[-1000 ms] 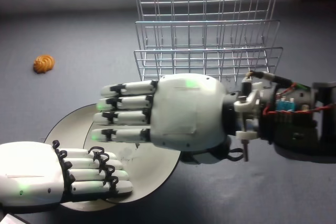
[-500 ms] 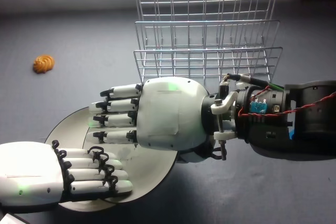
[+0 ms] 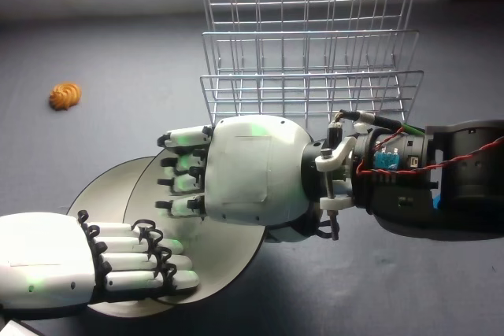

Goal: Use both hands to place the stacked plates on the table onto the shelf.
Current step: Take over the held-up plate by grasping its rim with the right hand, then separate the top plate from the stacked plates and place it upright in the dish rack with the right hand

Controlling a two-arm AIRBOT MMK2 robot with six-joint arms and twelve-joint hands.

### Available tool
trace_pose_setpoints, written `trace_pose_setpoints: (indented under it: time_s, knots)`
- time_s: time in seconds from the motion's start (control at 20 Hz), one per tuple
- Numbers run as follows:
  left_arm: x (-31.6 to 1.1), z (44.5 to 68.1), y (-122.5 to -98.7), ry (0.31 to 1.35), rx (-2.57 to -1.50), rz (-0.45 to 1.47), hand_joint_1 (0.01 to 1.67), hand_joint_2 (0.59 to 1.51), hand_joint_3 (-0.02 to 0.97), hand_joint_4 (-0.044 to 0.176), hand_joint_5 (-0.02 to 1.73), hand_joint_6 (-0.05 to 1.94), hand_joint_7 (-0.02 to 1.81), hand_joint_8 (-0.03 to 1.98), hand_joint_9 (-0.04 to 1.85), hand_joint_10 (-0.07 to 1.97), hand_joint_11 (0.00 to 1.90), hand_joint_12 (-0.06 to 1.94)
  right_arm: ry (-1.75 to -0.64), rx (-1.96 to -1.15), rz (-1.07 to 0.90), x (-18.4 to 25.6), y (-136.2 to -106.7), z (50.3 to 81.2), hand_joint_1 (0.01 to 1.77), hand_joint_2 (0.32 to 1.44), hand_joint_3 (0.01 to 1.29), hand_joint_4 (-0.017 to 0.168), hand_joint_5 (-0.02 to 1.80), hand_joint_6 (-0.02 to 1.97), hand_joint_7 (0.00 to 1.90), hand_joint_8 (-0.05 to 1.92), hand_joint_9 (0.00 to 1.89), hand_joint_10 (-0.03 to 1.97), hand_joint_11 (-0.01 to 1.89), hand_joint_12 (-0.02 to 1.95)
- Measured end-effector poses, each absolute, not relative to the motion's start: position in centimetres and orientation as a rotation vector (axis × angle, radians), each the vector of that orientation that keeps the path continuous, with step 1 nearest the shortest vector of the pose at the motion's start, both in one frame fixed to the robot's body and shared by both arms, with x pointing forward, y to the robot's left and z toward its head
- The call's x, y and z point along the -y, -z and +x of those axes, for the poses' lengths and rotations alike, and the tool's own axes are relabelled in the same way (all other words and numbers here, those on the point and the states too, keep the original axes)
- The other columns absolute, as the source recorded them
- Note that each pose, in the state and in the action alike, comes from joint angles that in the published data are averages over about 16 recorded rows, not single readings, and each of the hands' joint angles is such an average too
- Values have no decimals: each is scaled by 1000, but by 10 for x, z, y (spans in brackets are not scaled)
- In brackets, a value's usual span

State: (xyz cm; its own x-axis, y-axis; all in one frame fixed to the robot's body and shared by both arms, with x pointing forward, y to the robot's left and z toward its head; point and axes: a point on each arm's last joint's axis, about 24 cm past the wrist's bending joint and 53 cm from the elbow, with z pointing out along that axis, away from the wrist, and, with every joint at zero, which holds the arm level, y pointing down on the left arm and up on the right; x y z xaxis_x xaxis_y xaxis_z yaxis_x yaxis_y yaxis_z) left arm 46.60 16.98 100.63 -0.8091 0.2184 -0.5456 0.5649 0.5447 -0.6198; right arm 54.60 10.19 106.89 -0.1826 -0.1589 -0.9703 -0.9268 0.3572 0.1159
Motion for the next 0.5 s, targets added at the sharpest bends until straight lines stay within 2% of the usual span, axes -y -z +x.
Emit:
trace_pose_setpoints:
  time_s: [0.25, 0.5]
  knots:
    - [-170, 469, -1009, 1168, -2369, 631, 17, 1091, 14, -8, -10, -28, -14, -18, -8, -13, 13, -3, -949, -1584, -1000, -102, -1074, 547, 1141, 952, 16, -1, 620, 248, 700, 198, 717, 314, 486, 1132]
    - [-170, 483, -1015, 1163, -2341, 593, 17, 1095, 14, -4, -11, -24, -9, -15, 3, -5, 14, 3, -953, -1555, -999, -103, -1084, 548, 1167, 941, 14, -5, 761, 453, 882, 414, 953, 494, 801, 1065]
